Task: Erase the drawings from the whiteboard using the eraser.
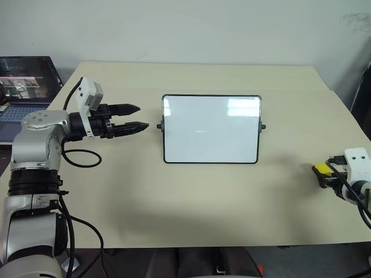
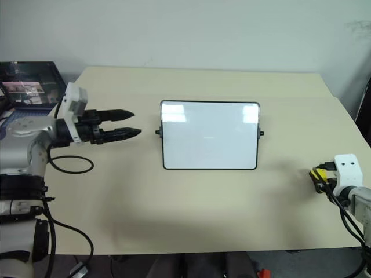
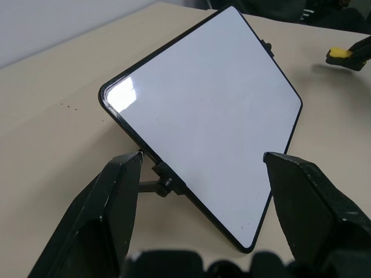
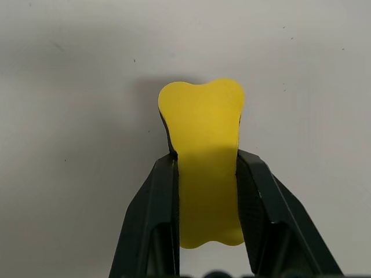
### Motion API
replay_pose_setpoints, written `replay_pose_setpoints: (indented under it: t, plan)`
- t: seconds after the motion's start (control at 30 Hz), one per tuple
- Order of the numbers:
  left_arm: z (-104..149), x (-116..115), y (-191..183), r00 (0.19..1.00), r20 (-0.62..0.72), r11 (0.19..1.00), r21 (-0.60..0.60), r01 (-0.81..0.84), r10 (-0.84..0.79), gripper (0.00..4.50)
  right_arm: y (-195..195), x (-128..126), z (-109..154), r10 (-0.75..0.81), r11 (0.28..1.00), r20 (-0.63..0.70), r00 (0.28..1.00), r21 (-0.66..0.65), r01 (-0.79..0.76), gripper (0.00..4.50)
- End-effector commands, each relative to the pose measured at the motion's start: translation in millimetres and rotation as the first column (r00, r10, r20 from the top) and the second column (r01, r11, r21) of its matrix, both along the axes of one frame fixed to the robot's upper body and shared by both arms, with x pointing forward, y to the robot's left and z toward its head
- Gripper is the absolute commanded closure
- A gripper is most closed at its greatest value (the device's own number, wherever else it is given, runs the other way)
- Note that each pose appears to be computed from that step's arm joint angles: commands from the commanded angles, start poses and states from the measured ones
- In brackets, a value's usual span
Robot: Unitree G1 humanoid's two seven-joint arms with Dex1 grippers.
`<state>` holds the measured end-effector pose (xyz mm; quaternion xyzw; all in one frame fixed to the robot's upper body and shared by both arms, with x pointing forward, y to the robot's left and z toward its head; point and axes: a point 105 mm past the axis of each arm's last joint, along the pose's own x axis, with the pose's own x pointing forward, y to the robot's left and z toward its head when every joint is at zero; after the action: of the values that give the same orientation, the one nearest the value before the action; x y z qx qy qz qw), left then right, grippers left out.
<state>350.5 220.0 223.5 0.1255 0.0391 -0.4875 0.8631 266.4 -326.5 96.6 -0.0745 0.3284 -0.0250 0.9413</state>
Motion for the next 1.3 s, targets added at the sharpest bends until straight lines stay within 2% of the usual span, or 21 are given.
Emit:
replay_pose_setpoints:
  t: [0.03,0.13,0.3,0.4,0.63,0.77,0.87,1.03,1.2,1.3]
  plan:
    - [15,-2,-1,0.998,0.057,1.000,0.013,0.010,-0.010,0.87,-7,1,8,0.001,0.999,0.022,1.000,-0.034,0.000,2.80]
    - [14,-2,0,0.998,0.056,1.000,0.014,0.007,-0.008,0.87,-8,1,9,-0.002,0.999,0.022,1.000,-0.042,0.003,1.87]
    - [14,-2,0,0.999,0.054,1.000,0.015,0.004,-0.005,0.87,-8,2,15,-0.006,0.999,0.038,0.999,-0.036,0.007,0.02]
    - [14,-2,1,0.999,0.054,1.000,0.018,0.003,-0.004,0.87,-8,3,22,-0.014,0.999,0.051,0.999,-0.040,0.016,0.02]
    - [17,1,2,0.998,0.062,1.000,0.024,-0.005,0.003,0.87,-6,7,66,-0.016,0.989,0.170,0.985,-0.142,0.041,0.02]
    - [22,6,6,0.994,0.096,0.999,0.012,-0.044,0.043,0.87,9,21,94,0.046,0.986,0.291,0.956,-0.165,0.003,0.02]
    - [27,14,13,0.981,0.147,0.991,-0.003,-0.130,0.129,0.87,20,38,109,0.066,0.991,0.401,0.914,-0.132,-0.014,0.02]
    - [32,28,28,0.931,0.228,0.958,-0.039,-0.283,0.285,0.87,31,58,106,0.033,0.997,0.513,0.858,-0.074,0.006,0.02]
    - [40,41,42,0.829,0.231,0.854,-0.255,-0.453,0.509,0.87,47,67,92,0.034,0.999,0.615,0.788,-0.040,-0.012,0.02]
    - [32,44,53,0.755,0.204,0.767,-0.350,-0.538,0.623,0.87,56,67,85,0.026,1.000,0.644,0.765,-0.013,-0.023,0.02]
